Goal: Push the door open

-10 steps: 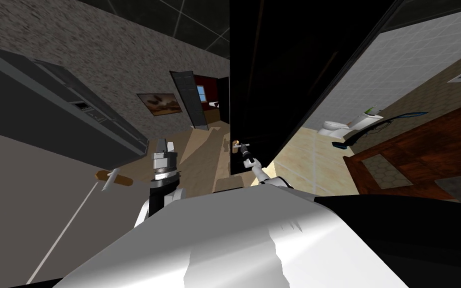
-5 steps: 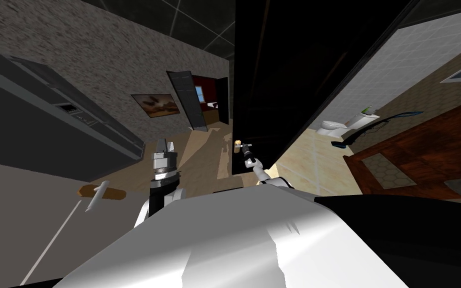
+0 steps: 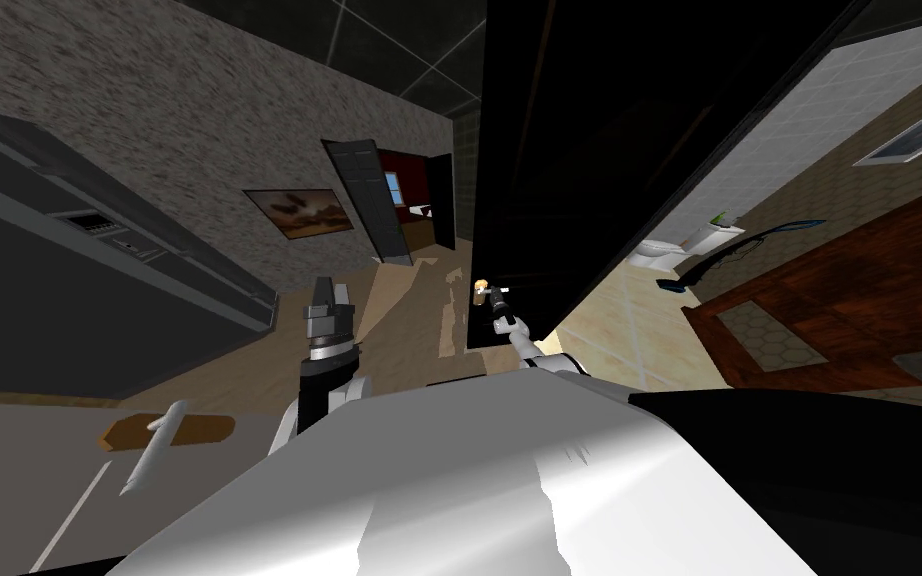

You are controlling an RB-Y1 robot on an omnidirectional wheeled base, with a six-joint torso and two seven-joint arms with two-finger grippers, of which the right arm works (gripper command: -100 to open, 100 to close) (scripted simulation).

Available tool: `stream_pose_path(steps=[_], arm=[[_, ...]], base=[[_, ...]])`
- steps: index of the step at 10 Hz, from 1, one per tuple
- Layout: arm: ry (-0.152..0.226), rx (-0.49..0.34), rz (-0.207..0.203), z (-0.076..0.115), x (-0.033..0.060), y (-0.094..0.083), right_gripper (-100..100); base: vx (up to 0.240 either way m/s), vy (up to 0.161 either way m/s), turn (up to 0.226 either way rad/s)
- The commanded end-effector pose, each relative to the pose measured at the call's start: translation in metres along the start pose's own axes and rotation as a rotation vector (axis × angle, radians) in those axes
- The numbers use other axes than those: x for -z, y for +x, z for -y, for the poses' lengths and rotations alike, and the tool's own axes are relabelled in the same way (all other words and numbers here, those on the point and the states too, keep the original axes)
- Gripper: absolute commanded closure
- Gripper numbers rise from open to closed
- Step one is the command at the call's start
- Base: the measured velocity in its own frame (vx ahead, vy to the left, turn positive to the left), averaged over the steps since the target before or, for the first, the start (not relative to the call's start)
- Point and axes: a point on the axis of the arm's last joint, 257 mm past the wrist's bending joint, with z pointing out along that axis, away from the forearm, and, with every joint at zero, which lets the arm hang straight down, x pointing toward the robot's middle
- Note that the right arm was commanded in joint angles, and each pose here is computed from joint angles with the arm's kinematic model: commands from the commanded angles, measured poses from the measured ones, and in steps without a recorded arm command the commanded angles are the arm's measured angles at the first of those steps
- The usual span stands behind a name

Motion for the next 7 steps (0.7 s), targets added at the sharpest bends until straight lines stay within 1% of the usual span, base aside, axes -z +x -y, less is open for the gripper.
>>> stream_pose_path(steps=[1, 2, 3, 4, 5, 7], arm=[[-0.006, -0.001, 0.016, -0.005, -0.0009, -0.009, 100], [-0.006, -0.002, 0.023, -0.005, -0.0008, -0.013, 100], [0.002, 0.0, 0.024, 0.0, -0.0003, -0.015, 100], [-0.002, 0.0, 0.045, -0.002, -0.0005, -0.028, 100], [-0.002, 0.0, 0.05, -0.003, -0.0003, -0.031, 100], [-0.003, 0.0, 0.074, -0.003, 0.0008, -0.044, 100]], base=[[0.166, 0.15, -0.077], [0.148, 0.113, -0.051], [0.066, 0.037, -0.038], [0.126, 0.063, -0.059], [0.164, 0.085, -0.065], [0.171, 0.087, -0.054]])
